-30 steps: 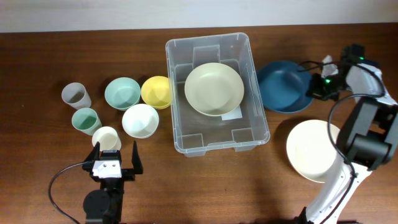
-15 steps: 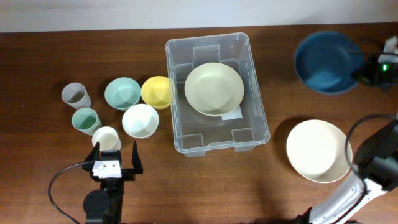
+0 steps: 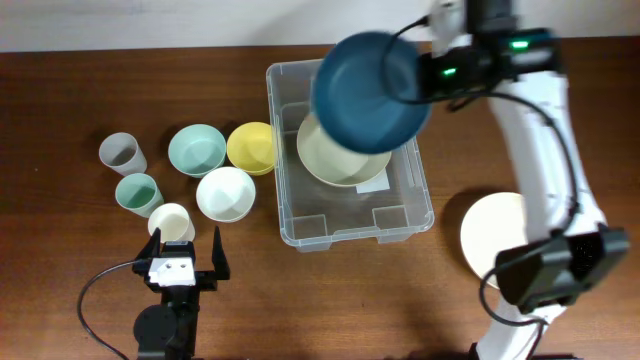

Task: Pack container
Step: 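Carry the blue bowl with the right gripper and set it on the cream plate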

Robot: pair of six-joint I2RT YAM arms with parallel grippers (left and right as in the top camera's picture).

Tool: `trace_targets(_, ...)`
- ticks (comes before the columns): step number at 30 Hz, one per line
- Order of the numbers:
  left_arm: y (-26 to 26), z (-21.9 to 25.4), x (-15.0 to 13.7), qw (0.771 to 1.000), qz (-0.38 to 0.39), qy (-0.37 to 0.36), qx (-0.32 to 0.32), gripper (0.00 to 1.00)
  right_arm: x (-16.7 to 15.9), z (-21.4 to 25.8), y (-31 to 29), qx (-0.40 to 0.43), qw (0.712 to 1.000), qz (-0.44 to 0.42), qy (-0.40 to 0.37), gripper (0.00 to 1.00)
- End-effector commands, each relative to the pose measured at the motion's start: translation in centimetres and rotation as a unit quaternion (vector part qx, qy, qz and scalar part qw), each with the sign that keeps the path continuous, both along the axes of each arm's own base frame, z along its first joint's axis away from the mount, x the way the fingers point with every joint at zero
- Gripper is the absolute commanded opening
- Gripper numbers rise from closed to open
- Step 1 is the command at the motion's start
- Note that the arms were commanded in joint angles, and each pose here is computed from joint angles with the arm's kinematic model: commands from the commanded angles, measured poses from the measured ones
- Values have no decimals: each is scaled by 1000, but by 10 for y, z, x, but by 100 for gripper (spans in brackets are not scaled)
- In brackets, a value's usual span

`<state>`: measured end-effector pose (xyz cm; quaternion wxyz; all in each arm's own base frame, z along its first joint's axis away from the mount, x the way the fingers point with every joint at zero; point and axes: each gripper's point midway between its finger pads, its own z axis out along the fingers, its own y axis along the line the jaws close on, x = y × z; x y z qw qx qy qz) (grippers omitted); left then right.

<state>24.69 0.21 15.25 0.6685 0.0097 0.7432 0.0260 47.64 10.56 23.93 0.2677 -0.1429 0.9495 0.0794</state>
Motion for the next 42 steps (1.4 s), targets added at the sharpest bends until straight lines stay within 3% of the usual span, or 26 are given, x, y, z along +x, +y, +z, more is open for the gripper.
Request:
trace_targets(1,-1,-3,0,1000,-4,2,7,99,0,-34,1,-59,998,-5,29,4)
trace_targets(6,-1,-3,0,1000,-4,2,7,99,-2,-84,15,-66,995,16,78,8)
trace_targets(8,-1,-3,0,1000,-4,2,7,99,-2,-95,21,-59,994,32,88,40)
trace_targets(10,-1,-3,0,1000,-4,2,7,99,-3,-96,30,-46,994,53,89,55)
trace_targets(12,-1,-3,0,1000,-4,2,7,99,-1,-88,32,-41,995,56,76,61)
trace_targets(15,-1,-3,0,1000,-4,2,7,99,4,-60,24,-49,997,45,46,63)
trace_targets(18,-1,-3,0,1000,-4,2,7,99,3,-10,-18,-53,998,-41,14,64)
trace_targets(23,-1,-3,0,1000,-4,2,7,99,-29,17,-100,-29,984,-170,50,67)
trace_targets(29,-1,-3,0,1000,-4,2,7,99,-94,-19,-204,2,932,-314,182,72)
trace_targets(35,-1,-3,0,1000,-4,2,7,99,-137,-79,-238,15,890,-363,276,76)
trace_targets(42,-1,-3,0,1000,-4,2,7,99,-178,-155,-263,30,846,-416,332,77)
